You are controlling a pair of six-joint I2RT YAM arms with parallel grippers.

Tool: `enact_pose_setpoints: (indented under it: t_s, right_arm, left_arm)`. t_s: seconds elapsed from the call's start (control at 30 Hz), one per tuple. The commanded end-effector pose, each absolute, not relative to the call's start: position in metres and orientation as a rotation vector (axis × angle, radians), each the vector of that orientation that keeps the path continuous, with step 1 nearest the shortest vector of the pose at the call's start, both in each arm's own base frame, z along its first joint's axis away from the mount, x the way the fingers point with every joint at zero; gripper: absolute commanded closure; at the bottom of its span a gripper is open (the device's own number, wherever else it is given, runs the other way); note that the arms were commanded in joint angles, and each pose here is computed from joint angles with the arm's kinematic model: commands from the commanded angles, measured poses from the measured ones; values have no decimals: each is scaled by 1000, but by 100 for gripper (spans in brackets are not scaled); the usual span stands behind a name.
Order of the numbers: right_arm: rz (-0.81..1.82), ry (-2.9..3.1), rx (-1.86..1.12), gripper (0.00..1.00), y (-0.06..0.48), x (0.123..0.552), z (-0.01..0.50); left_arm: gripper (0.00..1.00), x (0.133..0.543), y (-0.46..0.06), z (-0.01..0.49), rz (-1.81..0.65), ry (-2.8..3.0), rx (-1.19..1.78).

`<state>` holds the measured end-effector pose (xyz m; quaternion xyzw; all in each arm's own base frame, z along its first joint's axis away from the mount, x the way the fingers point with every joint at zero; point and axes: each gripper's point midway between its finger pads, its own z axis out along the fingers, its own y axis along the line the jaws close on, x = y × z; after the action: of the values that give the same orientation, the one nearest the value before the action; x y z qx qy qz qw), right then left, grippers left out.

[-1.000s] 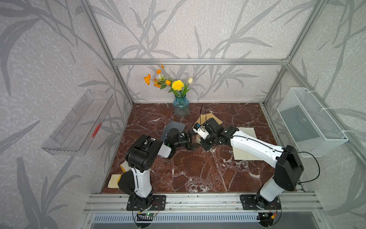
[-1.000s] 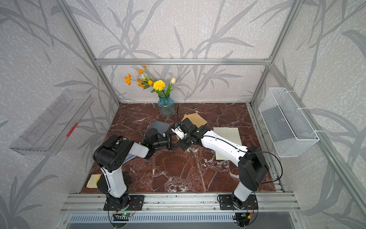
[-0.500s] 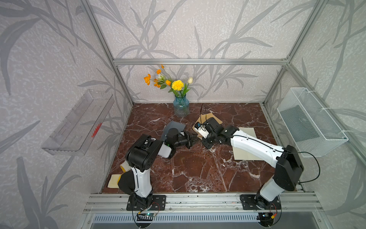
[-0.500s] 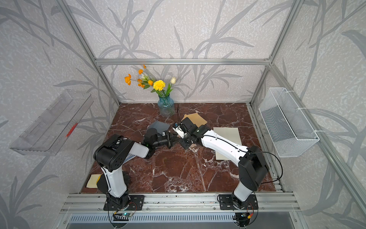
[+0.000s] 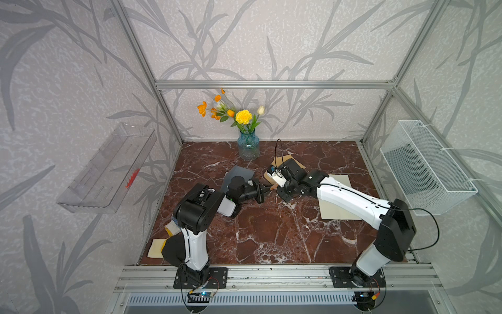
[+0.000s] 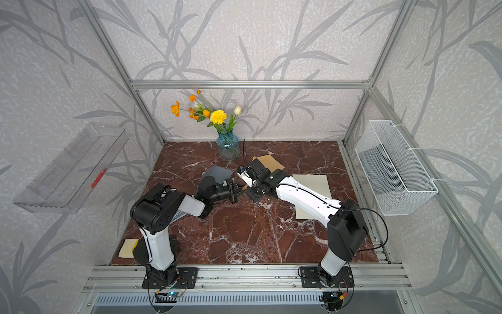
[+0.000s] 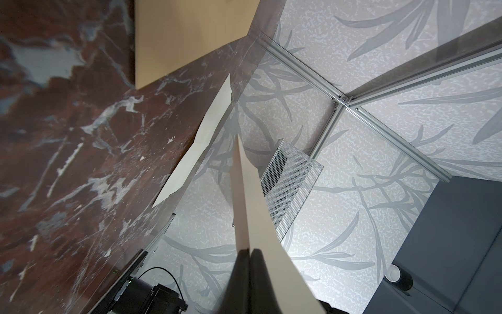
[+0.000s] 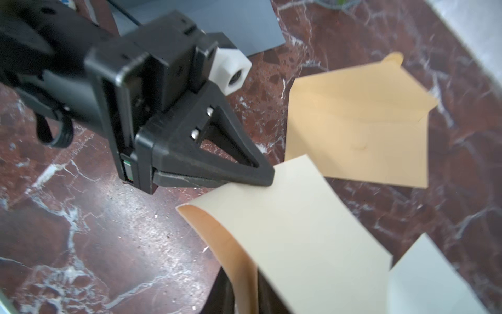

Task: Fold the letter paper in half and place it into the envelope
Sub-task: Fold the letter paper.

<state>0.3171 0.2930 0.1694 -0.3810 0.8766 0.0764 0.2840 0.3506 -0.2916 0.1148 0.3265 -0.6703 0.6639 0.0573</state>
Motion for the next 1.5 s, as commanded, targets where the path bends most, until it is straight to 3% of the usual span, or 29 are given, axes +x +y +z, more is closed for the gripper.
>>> enact_pose_setpoints:
  t_s: [0.0, 0.2, 0.3, 0.73, 0.93, 1.47]
  right_arm:
    - [208, 2316, -942, 56, 285, 326, 200]
    - [238, 2300, -833, 14, 268, 317, 220]
    - [234, 2355, -779, 1, 261, 313, 223]
    - [336, 2666, -441, 1, 245, 320, 203]
    - [612, 2815, -237, 1, 249, 331, 180]
    - [1066, 2856, 200, 1, 256, 337, 174]
  left_arm:
    - [100, 340, -298, 115, 1943, -1940, 975]
    - [100, 342, -298, 114, 1954, -1946, 972]
    - [100, 343, -297, 113, 1963, -1960, 968]
    - [100, 340, -302, 126, 1890, -2389, 595]
    - [100, 343, -295, 132, 1922, -2512, 493]
    - [100, 389, -272, 150, 2304, -2450, 774]
